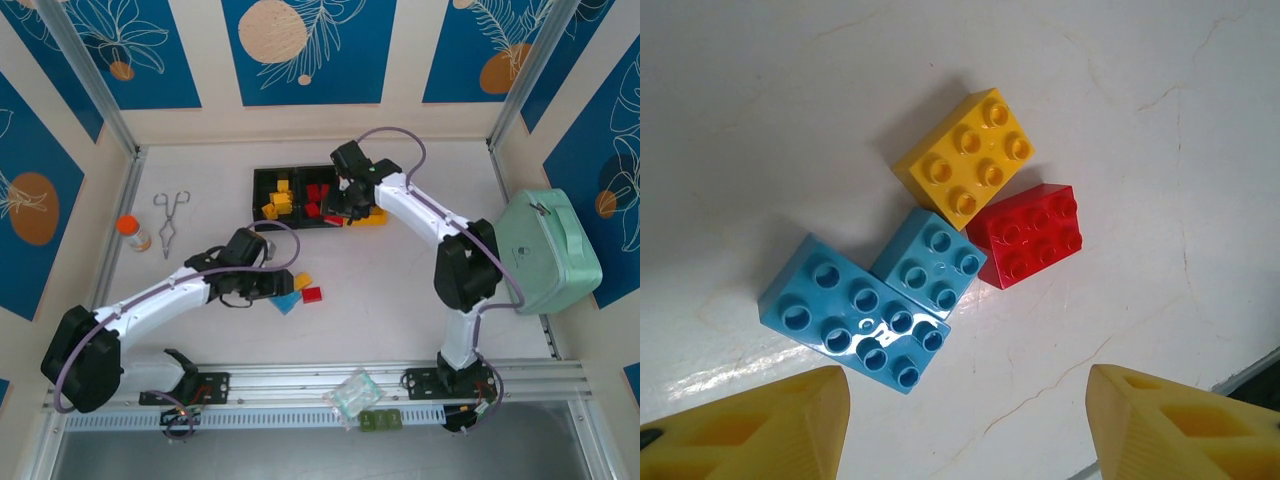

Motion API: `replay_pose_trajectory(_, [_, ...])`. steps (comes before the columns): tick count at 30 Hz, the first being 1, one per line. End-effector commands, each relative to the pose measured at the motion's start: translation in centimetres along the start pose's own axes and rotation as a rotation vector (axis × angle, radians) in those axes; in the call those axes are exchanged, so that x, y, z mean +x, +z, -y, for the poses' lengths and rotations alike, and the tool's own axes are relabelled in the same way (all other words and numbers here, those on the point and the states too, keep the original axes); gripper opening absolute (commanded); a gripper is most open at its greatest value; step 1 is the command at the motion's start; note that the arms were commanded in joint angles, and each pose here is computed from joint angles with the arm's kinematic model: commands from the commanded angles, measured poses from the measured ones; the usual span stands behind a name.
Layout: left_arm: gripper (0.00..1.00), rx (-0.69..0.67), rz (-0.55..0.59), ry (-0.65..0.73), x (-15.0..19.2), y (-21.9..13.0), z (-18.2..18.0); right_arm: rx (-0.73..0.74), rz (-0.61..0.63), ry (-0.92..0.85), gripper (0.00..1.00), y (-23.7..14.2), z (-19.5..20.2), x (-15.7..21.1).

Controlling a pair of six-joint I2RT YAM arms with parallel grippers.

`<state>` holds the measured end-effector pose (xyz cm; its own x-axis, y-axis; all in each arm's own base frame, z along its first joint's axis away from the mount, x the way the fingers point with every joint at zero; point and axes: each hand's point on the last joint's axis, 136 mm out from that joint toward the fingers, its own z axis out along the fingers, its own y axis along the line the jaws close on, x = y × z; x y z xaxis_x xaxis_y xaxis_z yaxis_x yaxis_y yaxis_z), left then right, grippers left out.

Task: Sort the legos into containers by color
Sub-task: Place the lego in the container.

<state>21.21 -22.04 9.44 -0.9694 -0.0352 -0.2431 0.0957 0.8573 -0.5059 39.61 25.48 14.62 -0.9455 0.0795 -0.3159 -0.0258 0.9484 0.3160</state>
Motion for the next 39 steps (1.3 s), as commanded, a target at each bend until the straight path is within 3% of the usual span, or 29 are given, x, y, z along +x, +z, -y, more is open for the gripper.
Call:
replay_pose_trajectory(1, [0.64,-0.011,0.015,-0.01,0.4,-0.1,-0.3,0.021,-0.017,-0.025,0.38,0.4,0.1,-1.4])
replay_pose_trajectory(13, [0.63,-0.019,0.007,-0.029,1.1,0.3,-1.1,0.127,0.001,-0.011,0.39,4.7,0.5,-5.7])
replay_pose_trajectory(24, [0.64,-0.027,0.002,-0.041,1.7,0.6,-1.7,0.198,0.006,-0.024,0.44,6.7,0.9,-6.8])
replay_pose_trajectory(30, [0.63,-0.027,0.002,-0.041,1.8,0.5,-1.8,0.202,0.028,-0.032,0.57,5.9,0.3,-7.2])
replay_pose_trajectory(39, [0.64,-0.025,0.0,-0.04,2.0,0.5,-1.8,0.157,0.087,-0.053,0.61,2.1,-1.4,-7.5])
